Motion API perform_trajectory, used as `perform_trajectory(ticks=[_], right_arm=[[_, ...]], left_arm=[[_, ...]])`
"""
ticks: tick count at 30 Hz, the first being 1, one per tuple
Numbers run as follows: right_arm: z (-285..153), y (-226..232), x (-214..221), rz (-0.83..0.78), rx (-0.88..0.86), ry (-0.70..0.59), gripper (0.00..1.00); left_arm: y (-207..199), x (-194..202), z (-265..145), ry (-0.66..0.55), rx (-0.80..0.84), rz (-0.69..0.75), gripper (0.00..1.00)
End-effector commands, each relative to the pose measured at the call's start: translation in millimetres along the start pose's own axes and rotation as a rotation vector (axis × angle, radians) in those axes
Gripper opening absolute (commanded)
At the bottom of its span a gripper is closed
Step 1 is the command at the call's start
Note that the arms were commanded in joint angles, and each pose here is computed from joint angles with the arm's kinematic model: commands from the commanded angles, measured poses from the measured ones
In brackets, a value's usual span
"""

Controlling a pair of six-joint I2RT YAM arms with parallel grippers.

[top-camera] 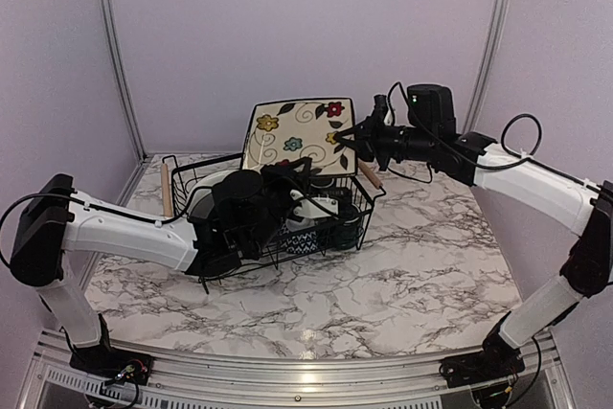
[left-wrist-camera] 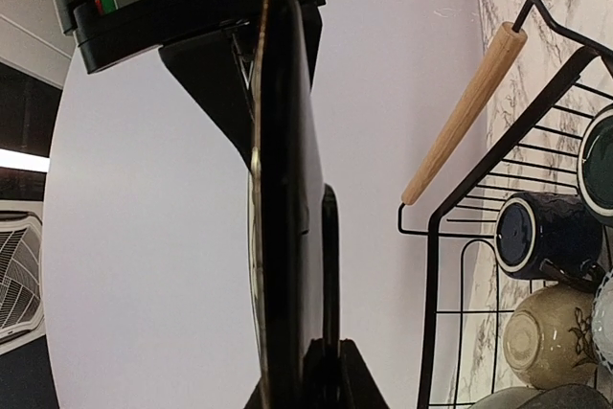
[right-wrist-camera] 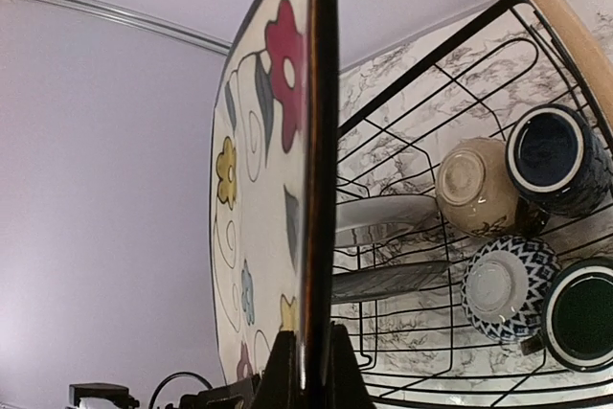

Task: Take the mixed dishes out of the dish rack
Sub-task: Pass from the left arm to the right

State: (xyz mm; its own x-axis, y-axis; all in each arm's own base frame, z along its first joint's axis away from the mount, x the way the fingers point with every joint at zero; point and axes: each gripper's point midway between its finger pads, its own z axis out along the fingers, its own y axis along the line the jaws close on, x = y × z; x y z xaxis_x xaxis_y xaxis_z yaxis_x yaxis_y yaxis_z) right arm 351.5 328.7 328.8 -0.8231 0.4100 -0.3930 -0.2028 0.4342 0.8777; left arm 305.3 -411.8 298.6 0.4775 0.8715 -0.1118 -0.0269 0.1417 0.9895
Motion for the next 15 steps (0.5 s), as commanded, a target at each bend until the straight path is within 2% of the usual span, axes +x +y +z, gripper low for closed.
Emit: perform_trajectory(ticks=[1, 3, 4, 5, 6, 9, 10, 11, 15], right_arm=[[-2, 18, -2, 0.014, -0.104, -0.003, 0.00], [-6, 27, -7, 0.012, -0.172, -0.017, 0.00], [-9, 32, -9, 0.013, -0.207, -0.024, 0.00], [-13, 35, -12, 0.013, -0.234, -0.034, 0.00], [-17, 40, -15, 0.010, -0.260, -0.043, 0.00], [-29, 45, -28, 0.009, -0.305, -0.071, 0.00], [-34, 46, -33, 0.013, -0.323, -0.085, 0.00], [-40, 48, -39, 0.010, -0.341, -0.105, 0.00], [-56, 45, -64, -0.009, -0.345, -0.166, 0.00]], left_arm=[[80, -4, -3, -0.010, -0.201, -0.109, 0.00], [79, -2, -3, 0.005, -0.190, -0.125, 0.03], [79, -1, -4, 0.009, -0.186, -0.141, 0.12], [81, 0, -6, 0.015, -0.185, -0.167, 0.25], [84, 1, -7, 0.019, -0.185, -0.195, 0.44], [94, 5, -12, 0.036, -0.170, -0.295, 0.75], [97, 6, -14, 0.041, -0.154, -0.329, 0.90], [104, 7, -17, 0.042, -0.139, -0.371, 0.98], [118, 2, -32, -0.022, -0.036, -0.566, 0.99]])
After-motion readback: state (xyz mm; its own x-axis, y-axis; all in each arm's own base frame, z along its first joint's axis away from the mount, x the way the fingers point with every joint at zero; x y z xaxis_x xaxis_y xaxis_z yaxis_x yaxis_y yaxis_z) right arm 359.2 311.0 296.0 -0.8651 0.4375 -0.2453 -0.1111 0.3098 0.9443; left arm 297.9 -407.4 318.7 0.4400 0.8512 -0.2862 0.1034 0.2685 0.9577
